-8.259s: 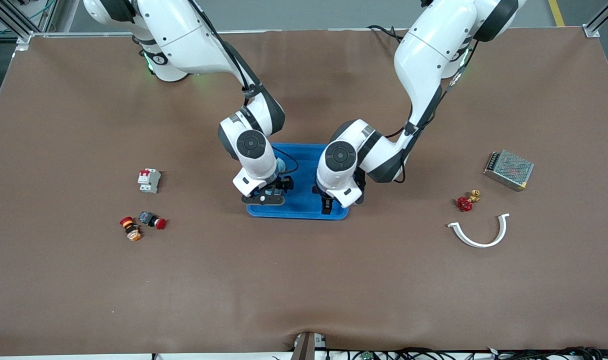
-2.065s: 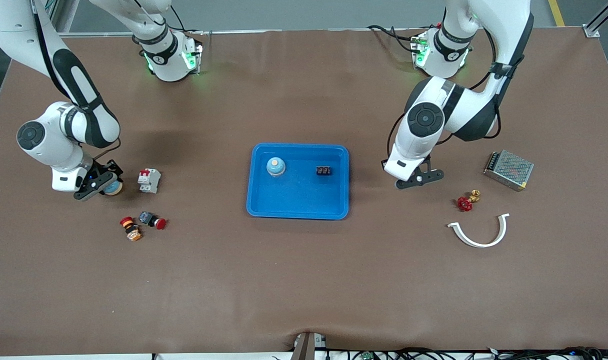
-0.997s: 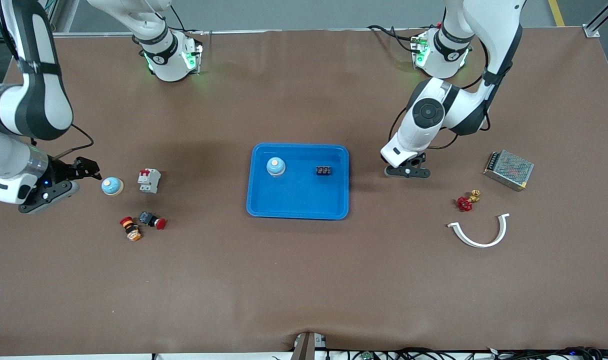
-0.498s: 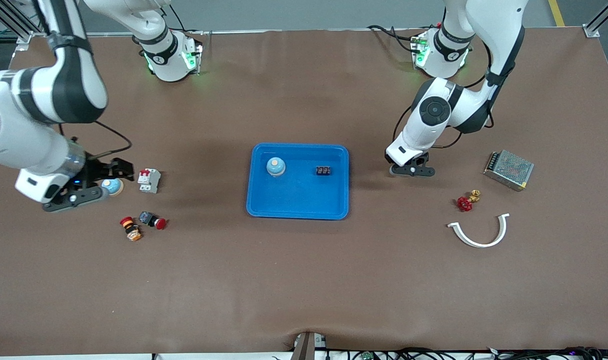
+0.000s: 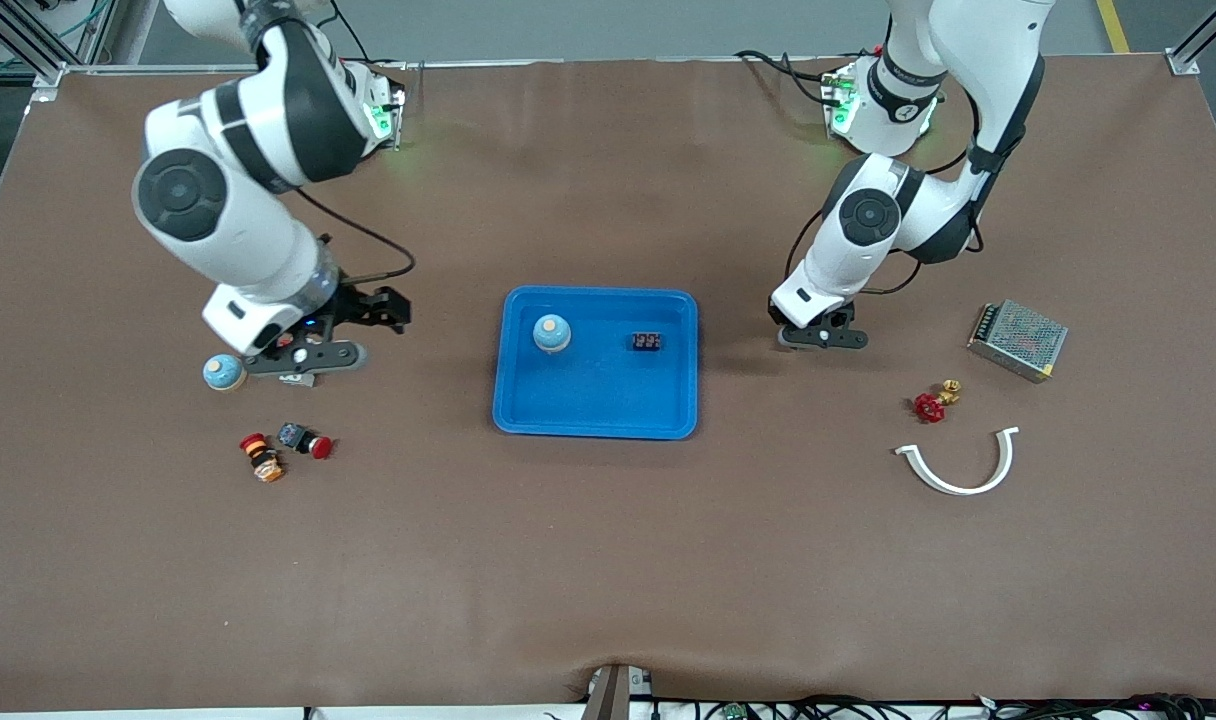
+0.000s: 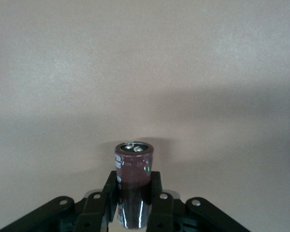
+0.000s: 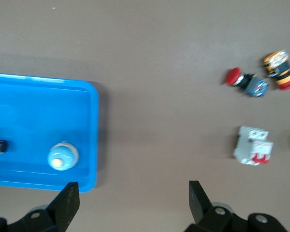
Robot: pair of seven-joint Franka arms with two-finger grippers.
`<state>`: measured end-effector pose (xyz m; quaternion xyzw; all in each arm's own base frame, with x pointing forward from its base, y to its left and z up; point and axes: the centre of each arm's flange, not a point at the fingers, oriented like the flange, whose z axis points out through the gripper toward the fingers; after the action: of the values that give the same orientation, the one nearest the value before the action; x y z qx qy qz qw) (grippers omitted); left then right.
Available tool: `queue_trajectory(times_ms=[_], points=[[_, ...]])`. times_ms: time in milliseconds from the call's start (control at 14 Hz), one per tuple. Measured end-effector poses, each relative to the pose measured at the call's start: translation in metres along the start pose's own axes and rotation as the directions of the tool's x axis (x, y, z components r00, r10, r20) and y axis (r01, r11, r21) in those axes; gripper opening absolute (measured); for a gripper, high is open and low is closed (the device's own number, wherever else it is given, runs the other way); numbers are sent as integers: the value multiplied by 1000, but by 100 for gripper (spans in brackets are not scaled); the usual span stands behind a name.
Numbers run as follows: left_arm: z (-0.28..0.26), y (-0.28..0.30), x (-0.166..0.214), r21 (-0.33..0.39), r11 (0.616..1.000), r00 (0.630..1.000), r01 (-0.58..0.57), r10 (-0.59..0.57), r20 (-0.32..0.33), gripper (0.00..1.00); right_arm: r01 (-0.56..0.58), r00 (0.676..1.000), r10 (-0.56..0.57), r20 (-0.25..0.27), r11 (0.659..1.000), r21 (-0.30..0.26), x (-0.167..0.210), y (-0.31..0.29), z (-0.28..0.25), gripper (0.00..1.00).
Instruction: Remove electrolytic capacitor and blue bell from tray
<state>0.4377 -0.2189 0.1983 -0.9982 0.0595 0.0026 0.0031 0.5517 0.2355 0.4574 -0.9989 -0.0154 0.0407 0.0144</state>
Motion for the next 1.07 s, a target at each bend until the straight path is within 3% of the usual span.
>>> queue_trajectory(times_ms=[498, 1068], points=[[11, 1, -2, -9, 1000, 1000, -2, 2, -3, 30, -144, 988, 146, -56, 989, 30, -27, -93, 35, 100], [17, 1, -2, -14, 1000, 1000, -2, 2, -5, 30, -125, 992, 124, -28, 992, -15, -36, -144, 126, 100]])
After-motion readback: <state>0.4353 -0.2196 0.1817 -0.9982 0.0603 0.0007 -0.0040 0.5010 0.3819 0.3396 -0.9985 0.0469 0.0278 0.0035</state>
